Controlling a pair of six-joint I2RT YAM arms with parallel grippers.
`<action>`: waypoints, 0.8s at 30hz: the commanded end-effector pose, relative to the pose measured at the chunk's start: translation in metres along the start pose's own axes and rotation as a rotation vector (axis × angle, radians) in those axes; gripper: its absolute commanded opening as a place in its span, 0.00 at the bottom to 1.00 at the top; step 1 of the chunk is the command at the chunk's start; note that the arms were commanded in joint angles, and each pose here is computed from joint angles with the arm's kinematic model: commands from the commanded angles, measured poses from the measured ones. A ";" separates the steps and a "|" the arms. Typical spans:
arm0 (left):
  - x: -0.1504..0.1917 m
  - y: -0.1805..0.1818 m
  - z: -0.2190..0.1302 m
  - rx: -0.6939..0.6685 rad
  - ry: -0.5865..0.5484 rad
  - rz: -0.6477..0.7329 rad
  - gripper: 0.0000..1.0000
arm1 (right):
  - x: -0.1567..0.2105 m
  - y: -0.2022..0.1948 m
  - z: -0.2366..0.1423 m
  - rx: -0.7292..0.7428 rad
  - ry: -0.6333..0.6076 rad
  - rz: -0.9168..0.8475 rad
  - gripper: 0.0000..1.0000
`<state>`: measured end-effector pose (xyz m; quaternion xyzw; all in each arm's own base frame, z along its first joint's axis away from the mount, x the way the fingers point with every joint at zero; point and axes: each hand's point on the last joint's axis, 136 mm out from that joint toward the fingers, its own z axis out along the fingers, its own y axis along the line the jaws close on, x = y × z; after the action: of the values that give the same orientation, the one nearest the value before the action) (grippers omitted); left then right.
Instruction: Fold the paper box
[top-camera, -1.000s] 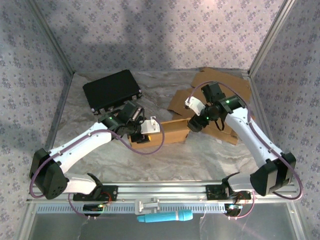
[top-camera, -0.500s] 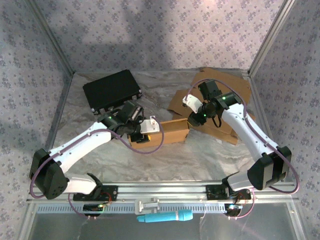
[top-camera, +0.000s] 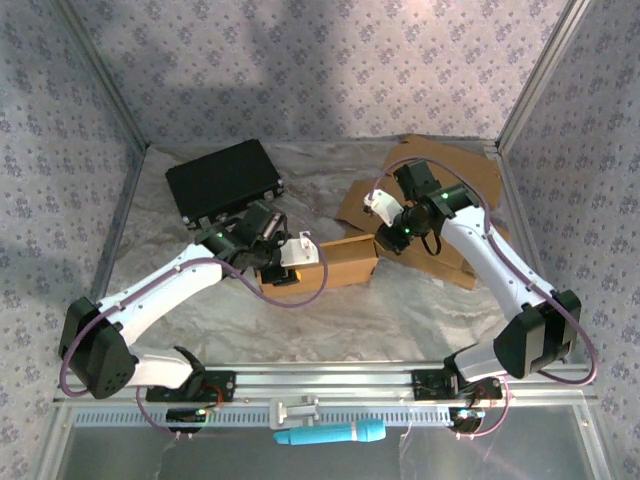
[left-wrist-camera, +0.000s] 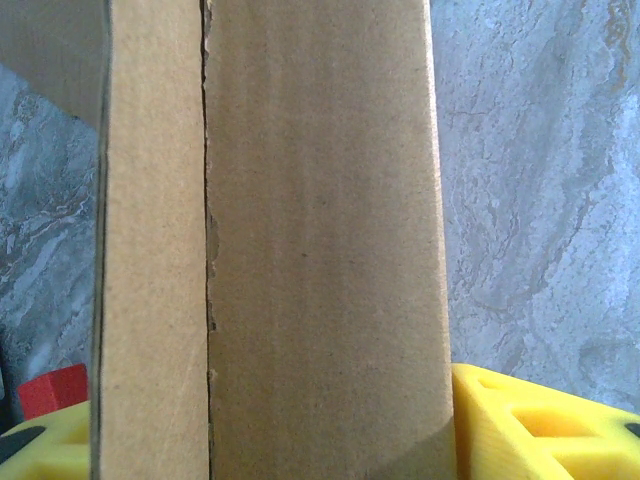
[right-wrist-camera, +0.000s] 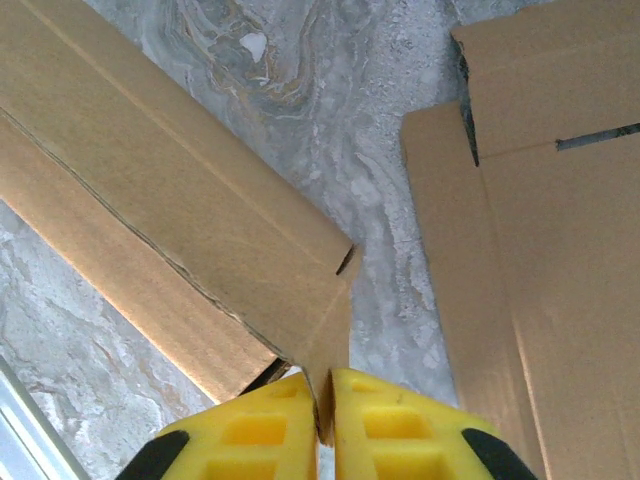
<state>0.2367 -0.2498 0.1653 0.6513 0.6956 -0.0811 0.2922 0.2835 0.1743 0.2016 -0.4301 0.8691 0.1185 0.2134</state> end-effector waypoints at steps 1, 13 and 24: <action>-0.007 0.002 -0.006 0.009 -0.025 0.003 0.58 | -0.001 0.002 -0.004 0.000 0.020 0.041 0.09; -0.010 0.007 -0.006 -0.007 -0.033 -0.013 0.60 | -0.002 0.004 -0.008 -0.001 0.065 0.246 0.00; -0.012 0.010 -0.005 -0.015 -0.034 -0.029 0.63 | -0.006 0.017 -0.013 -0.078 0.102 0.496 0.00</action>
<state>0.2385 -0.2505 0.1664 0.6440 0.7007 -0.0831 0.2954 0.2798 0.1797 0.2113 -0.2607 0.9413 0.1556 0.1477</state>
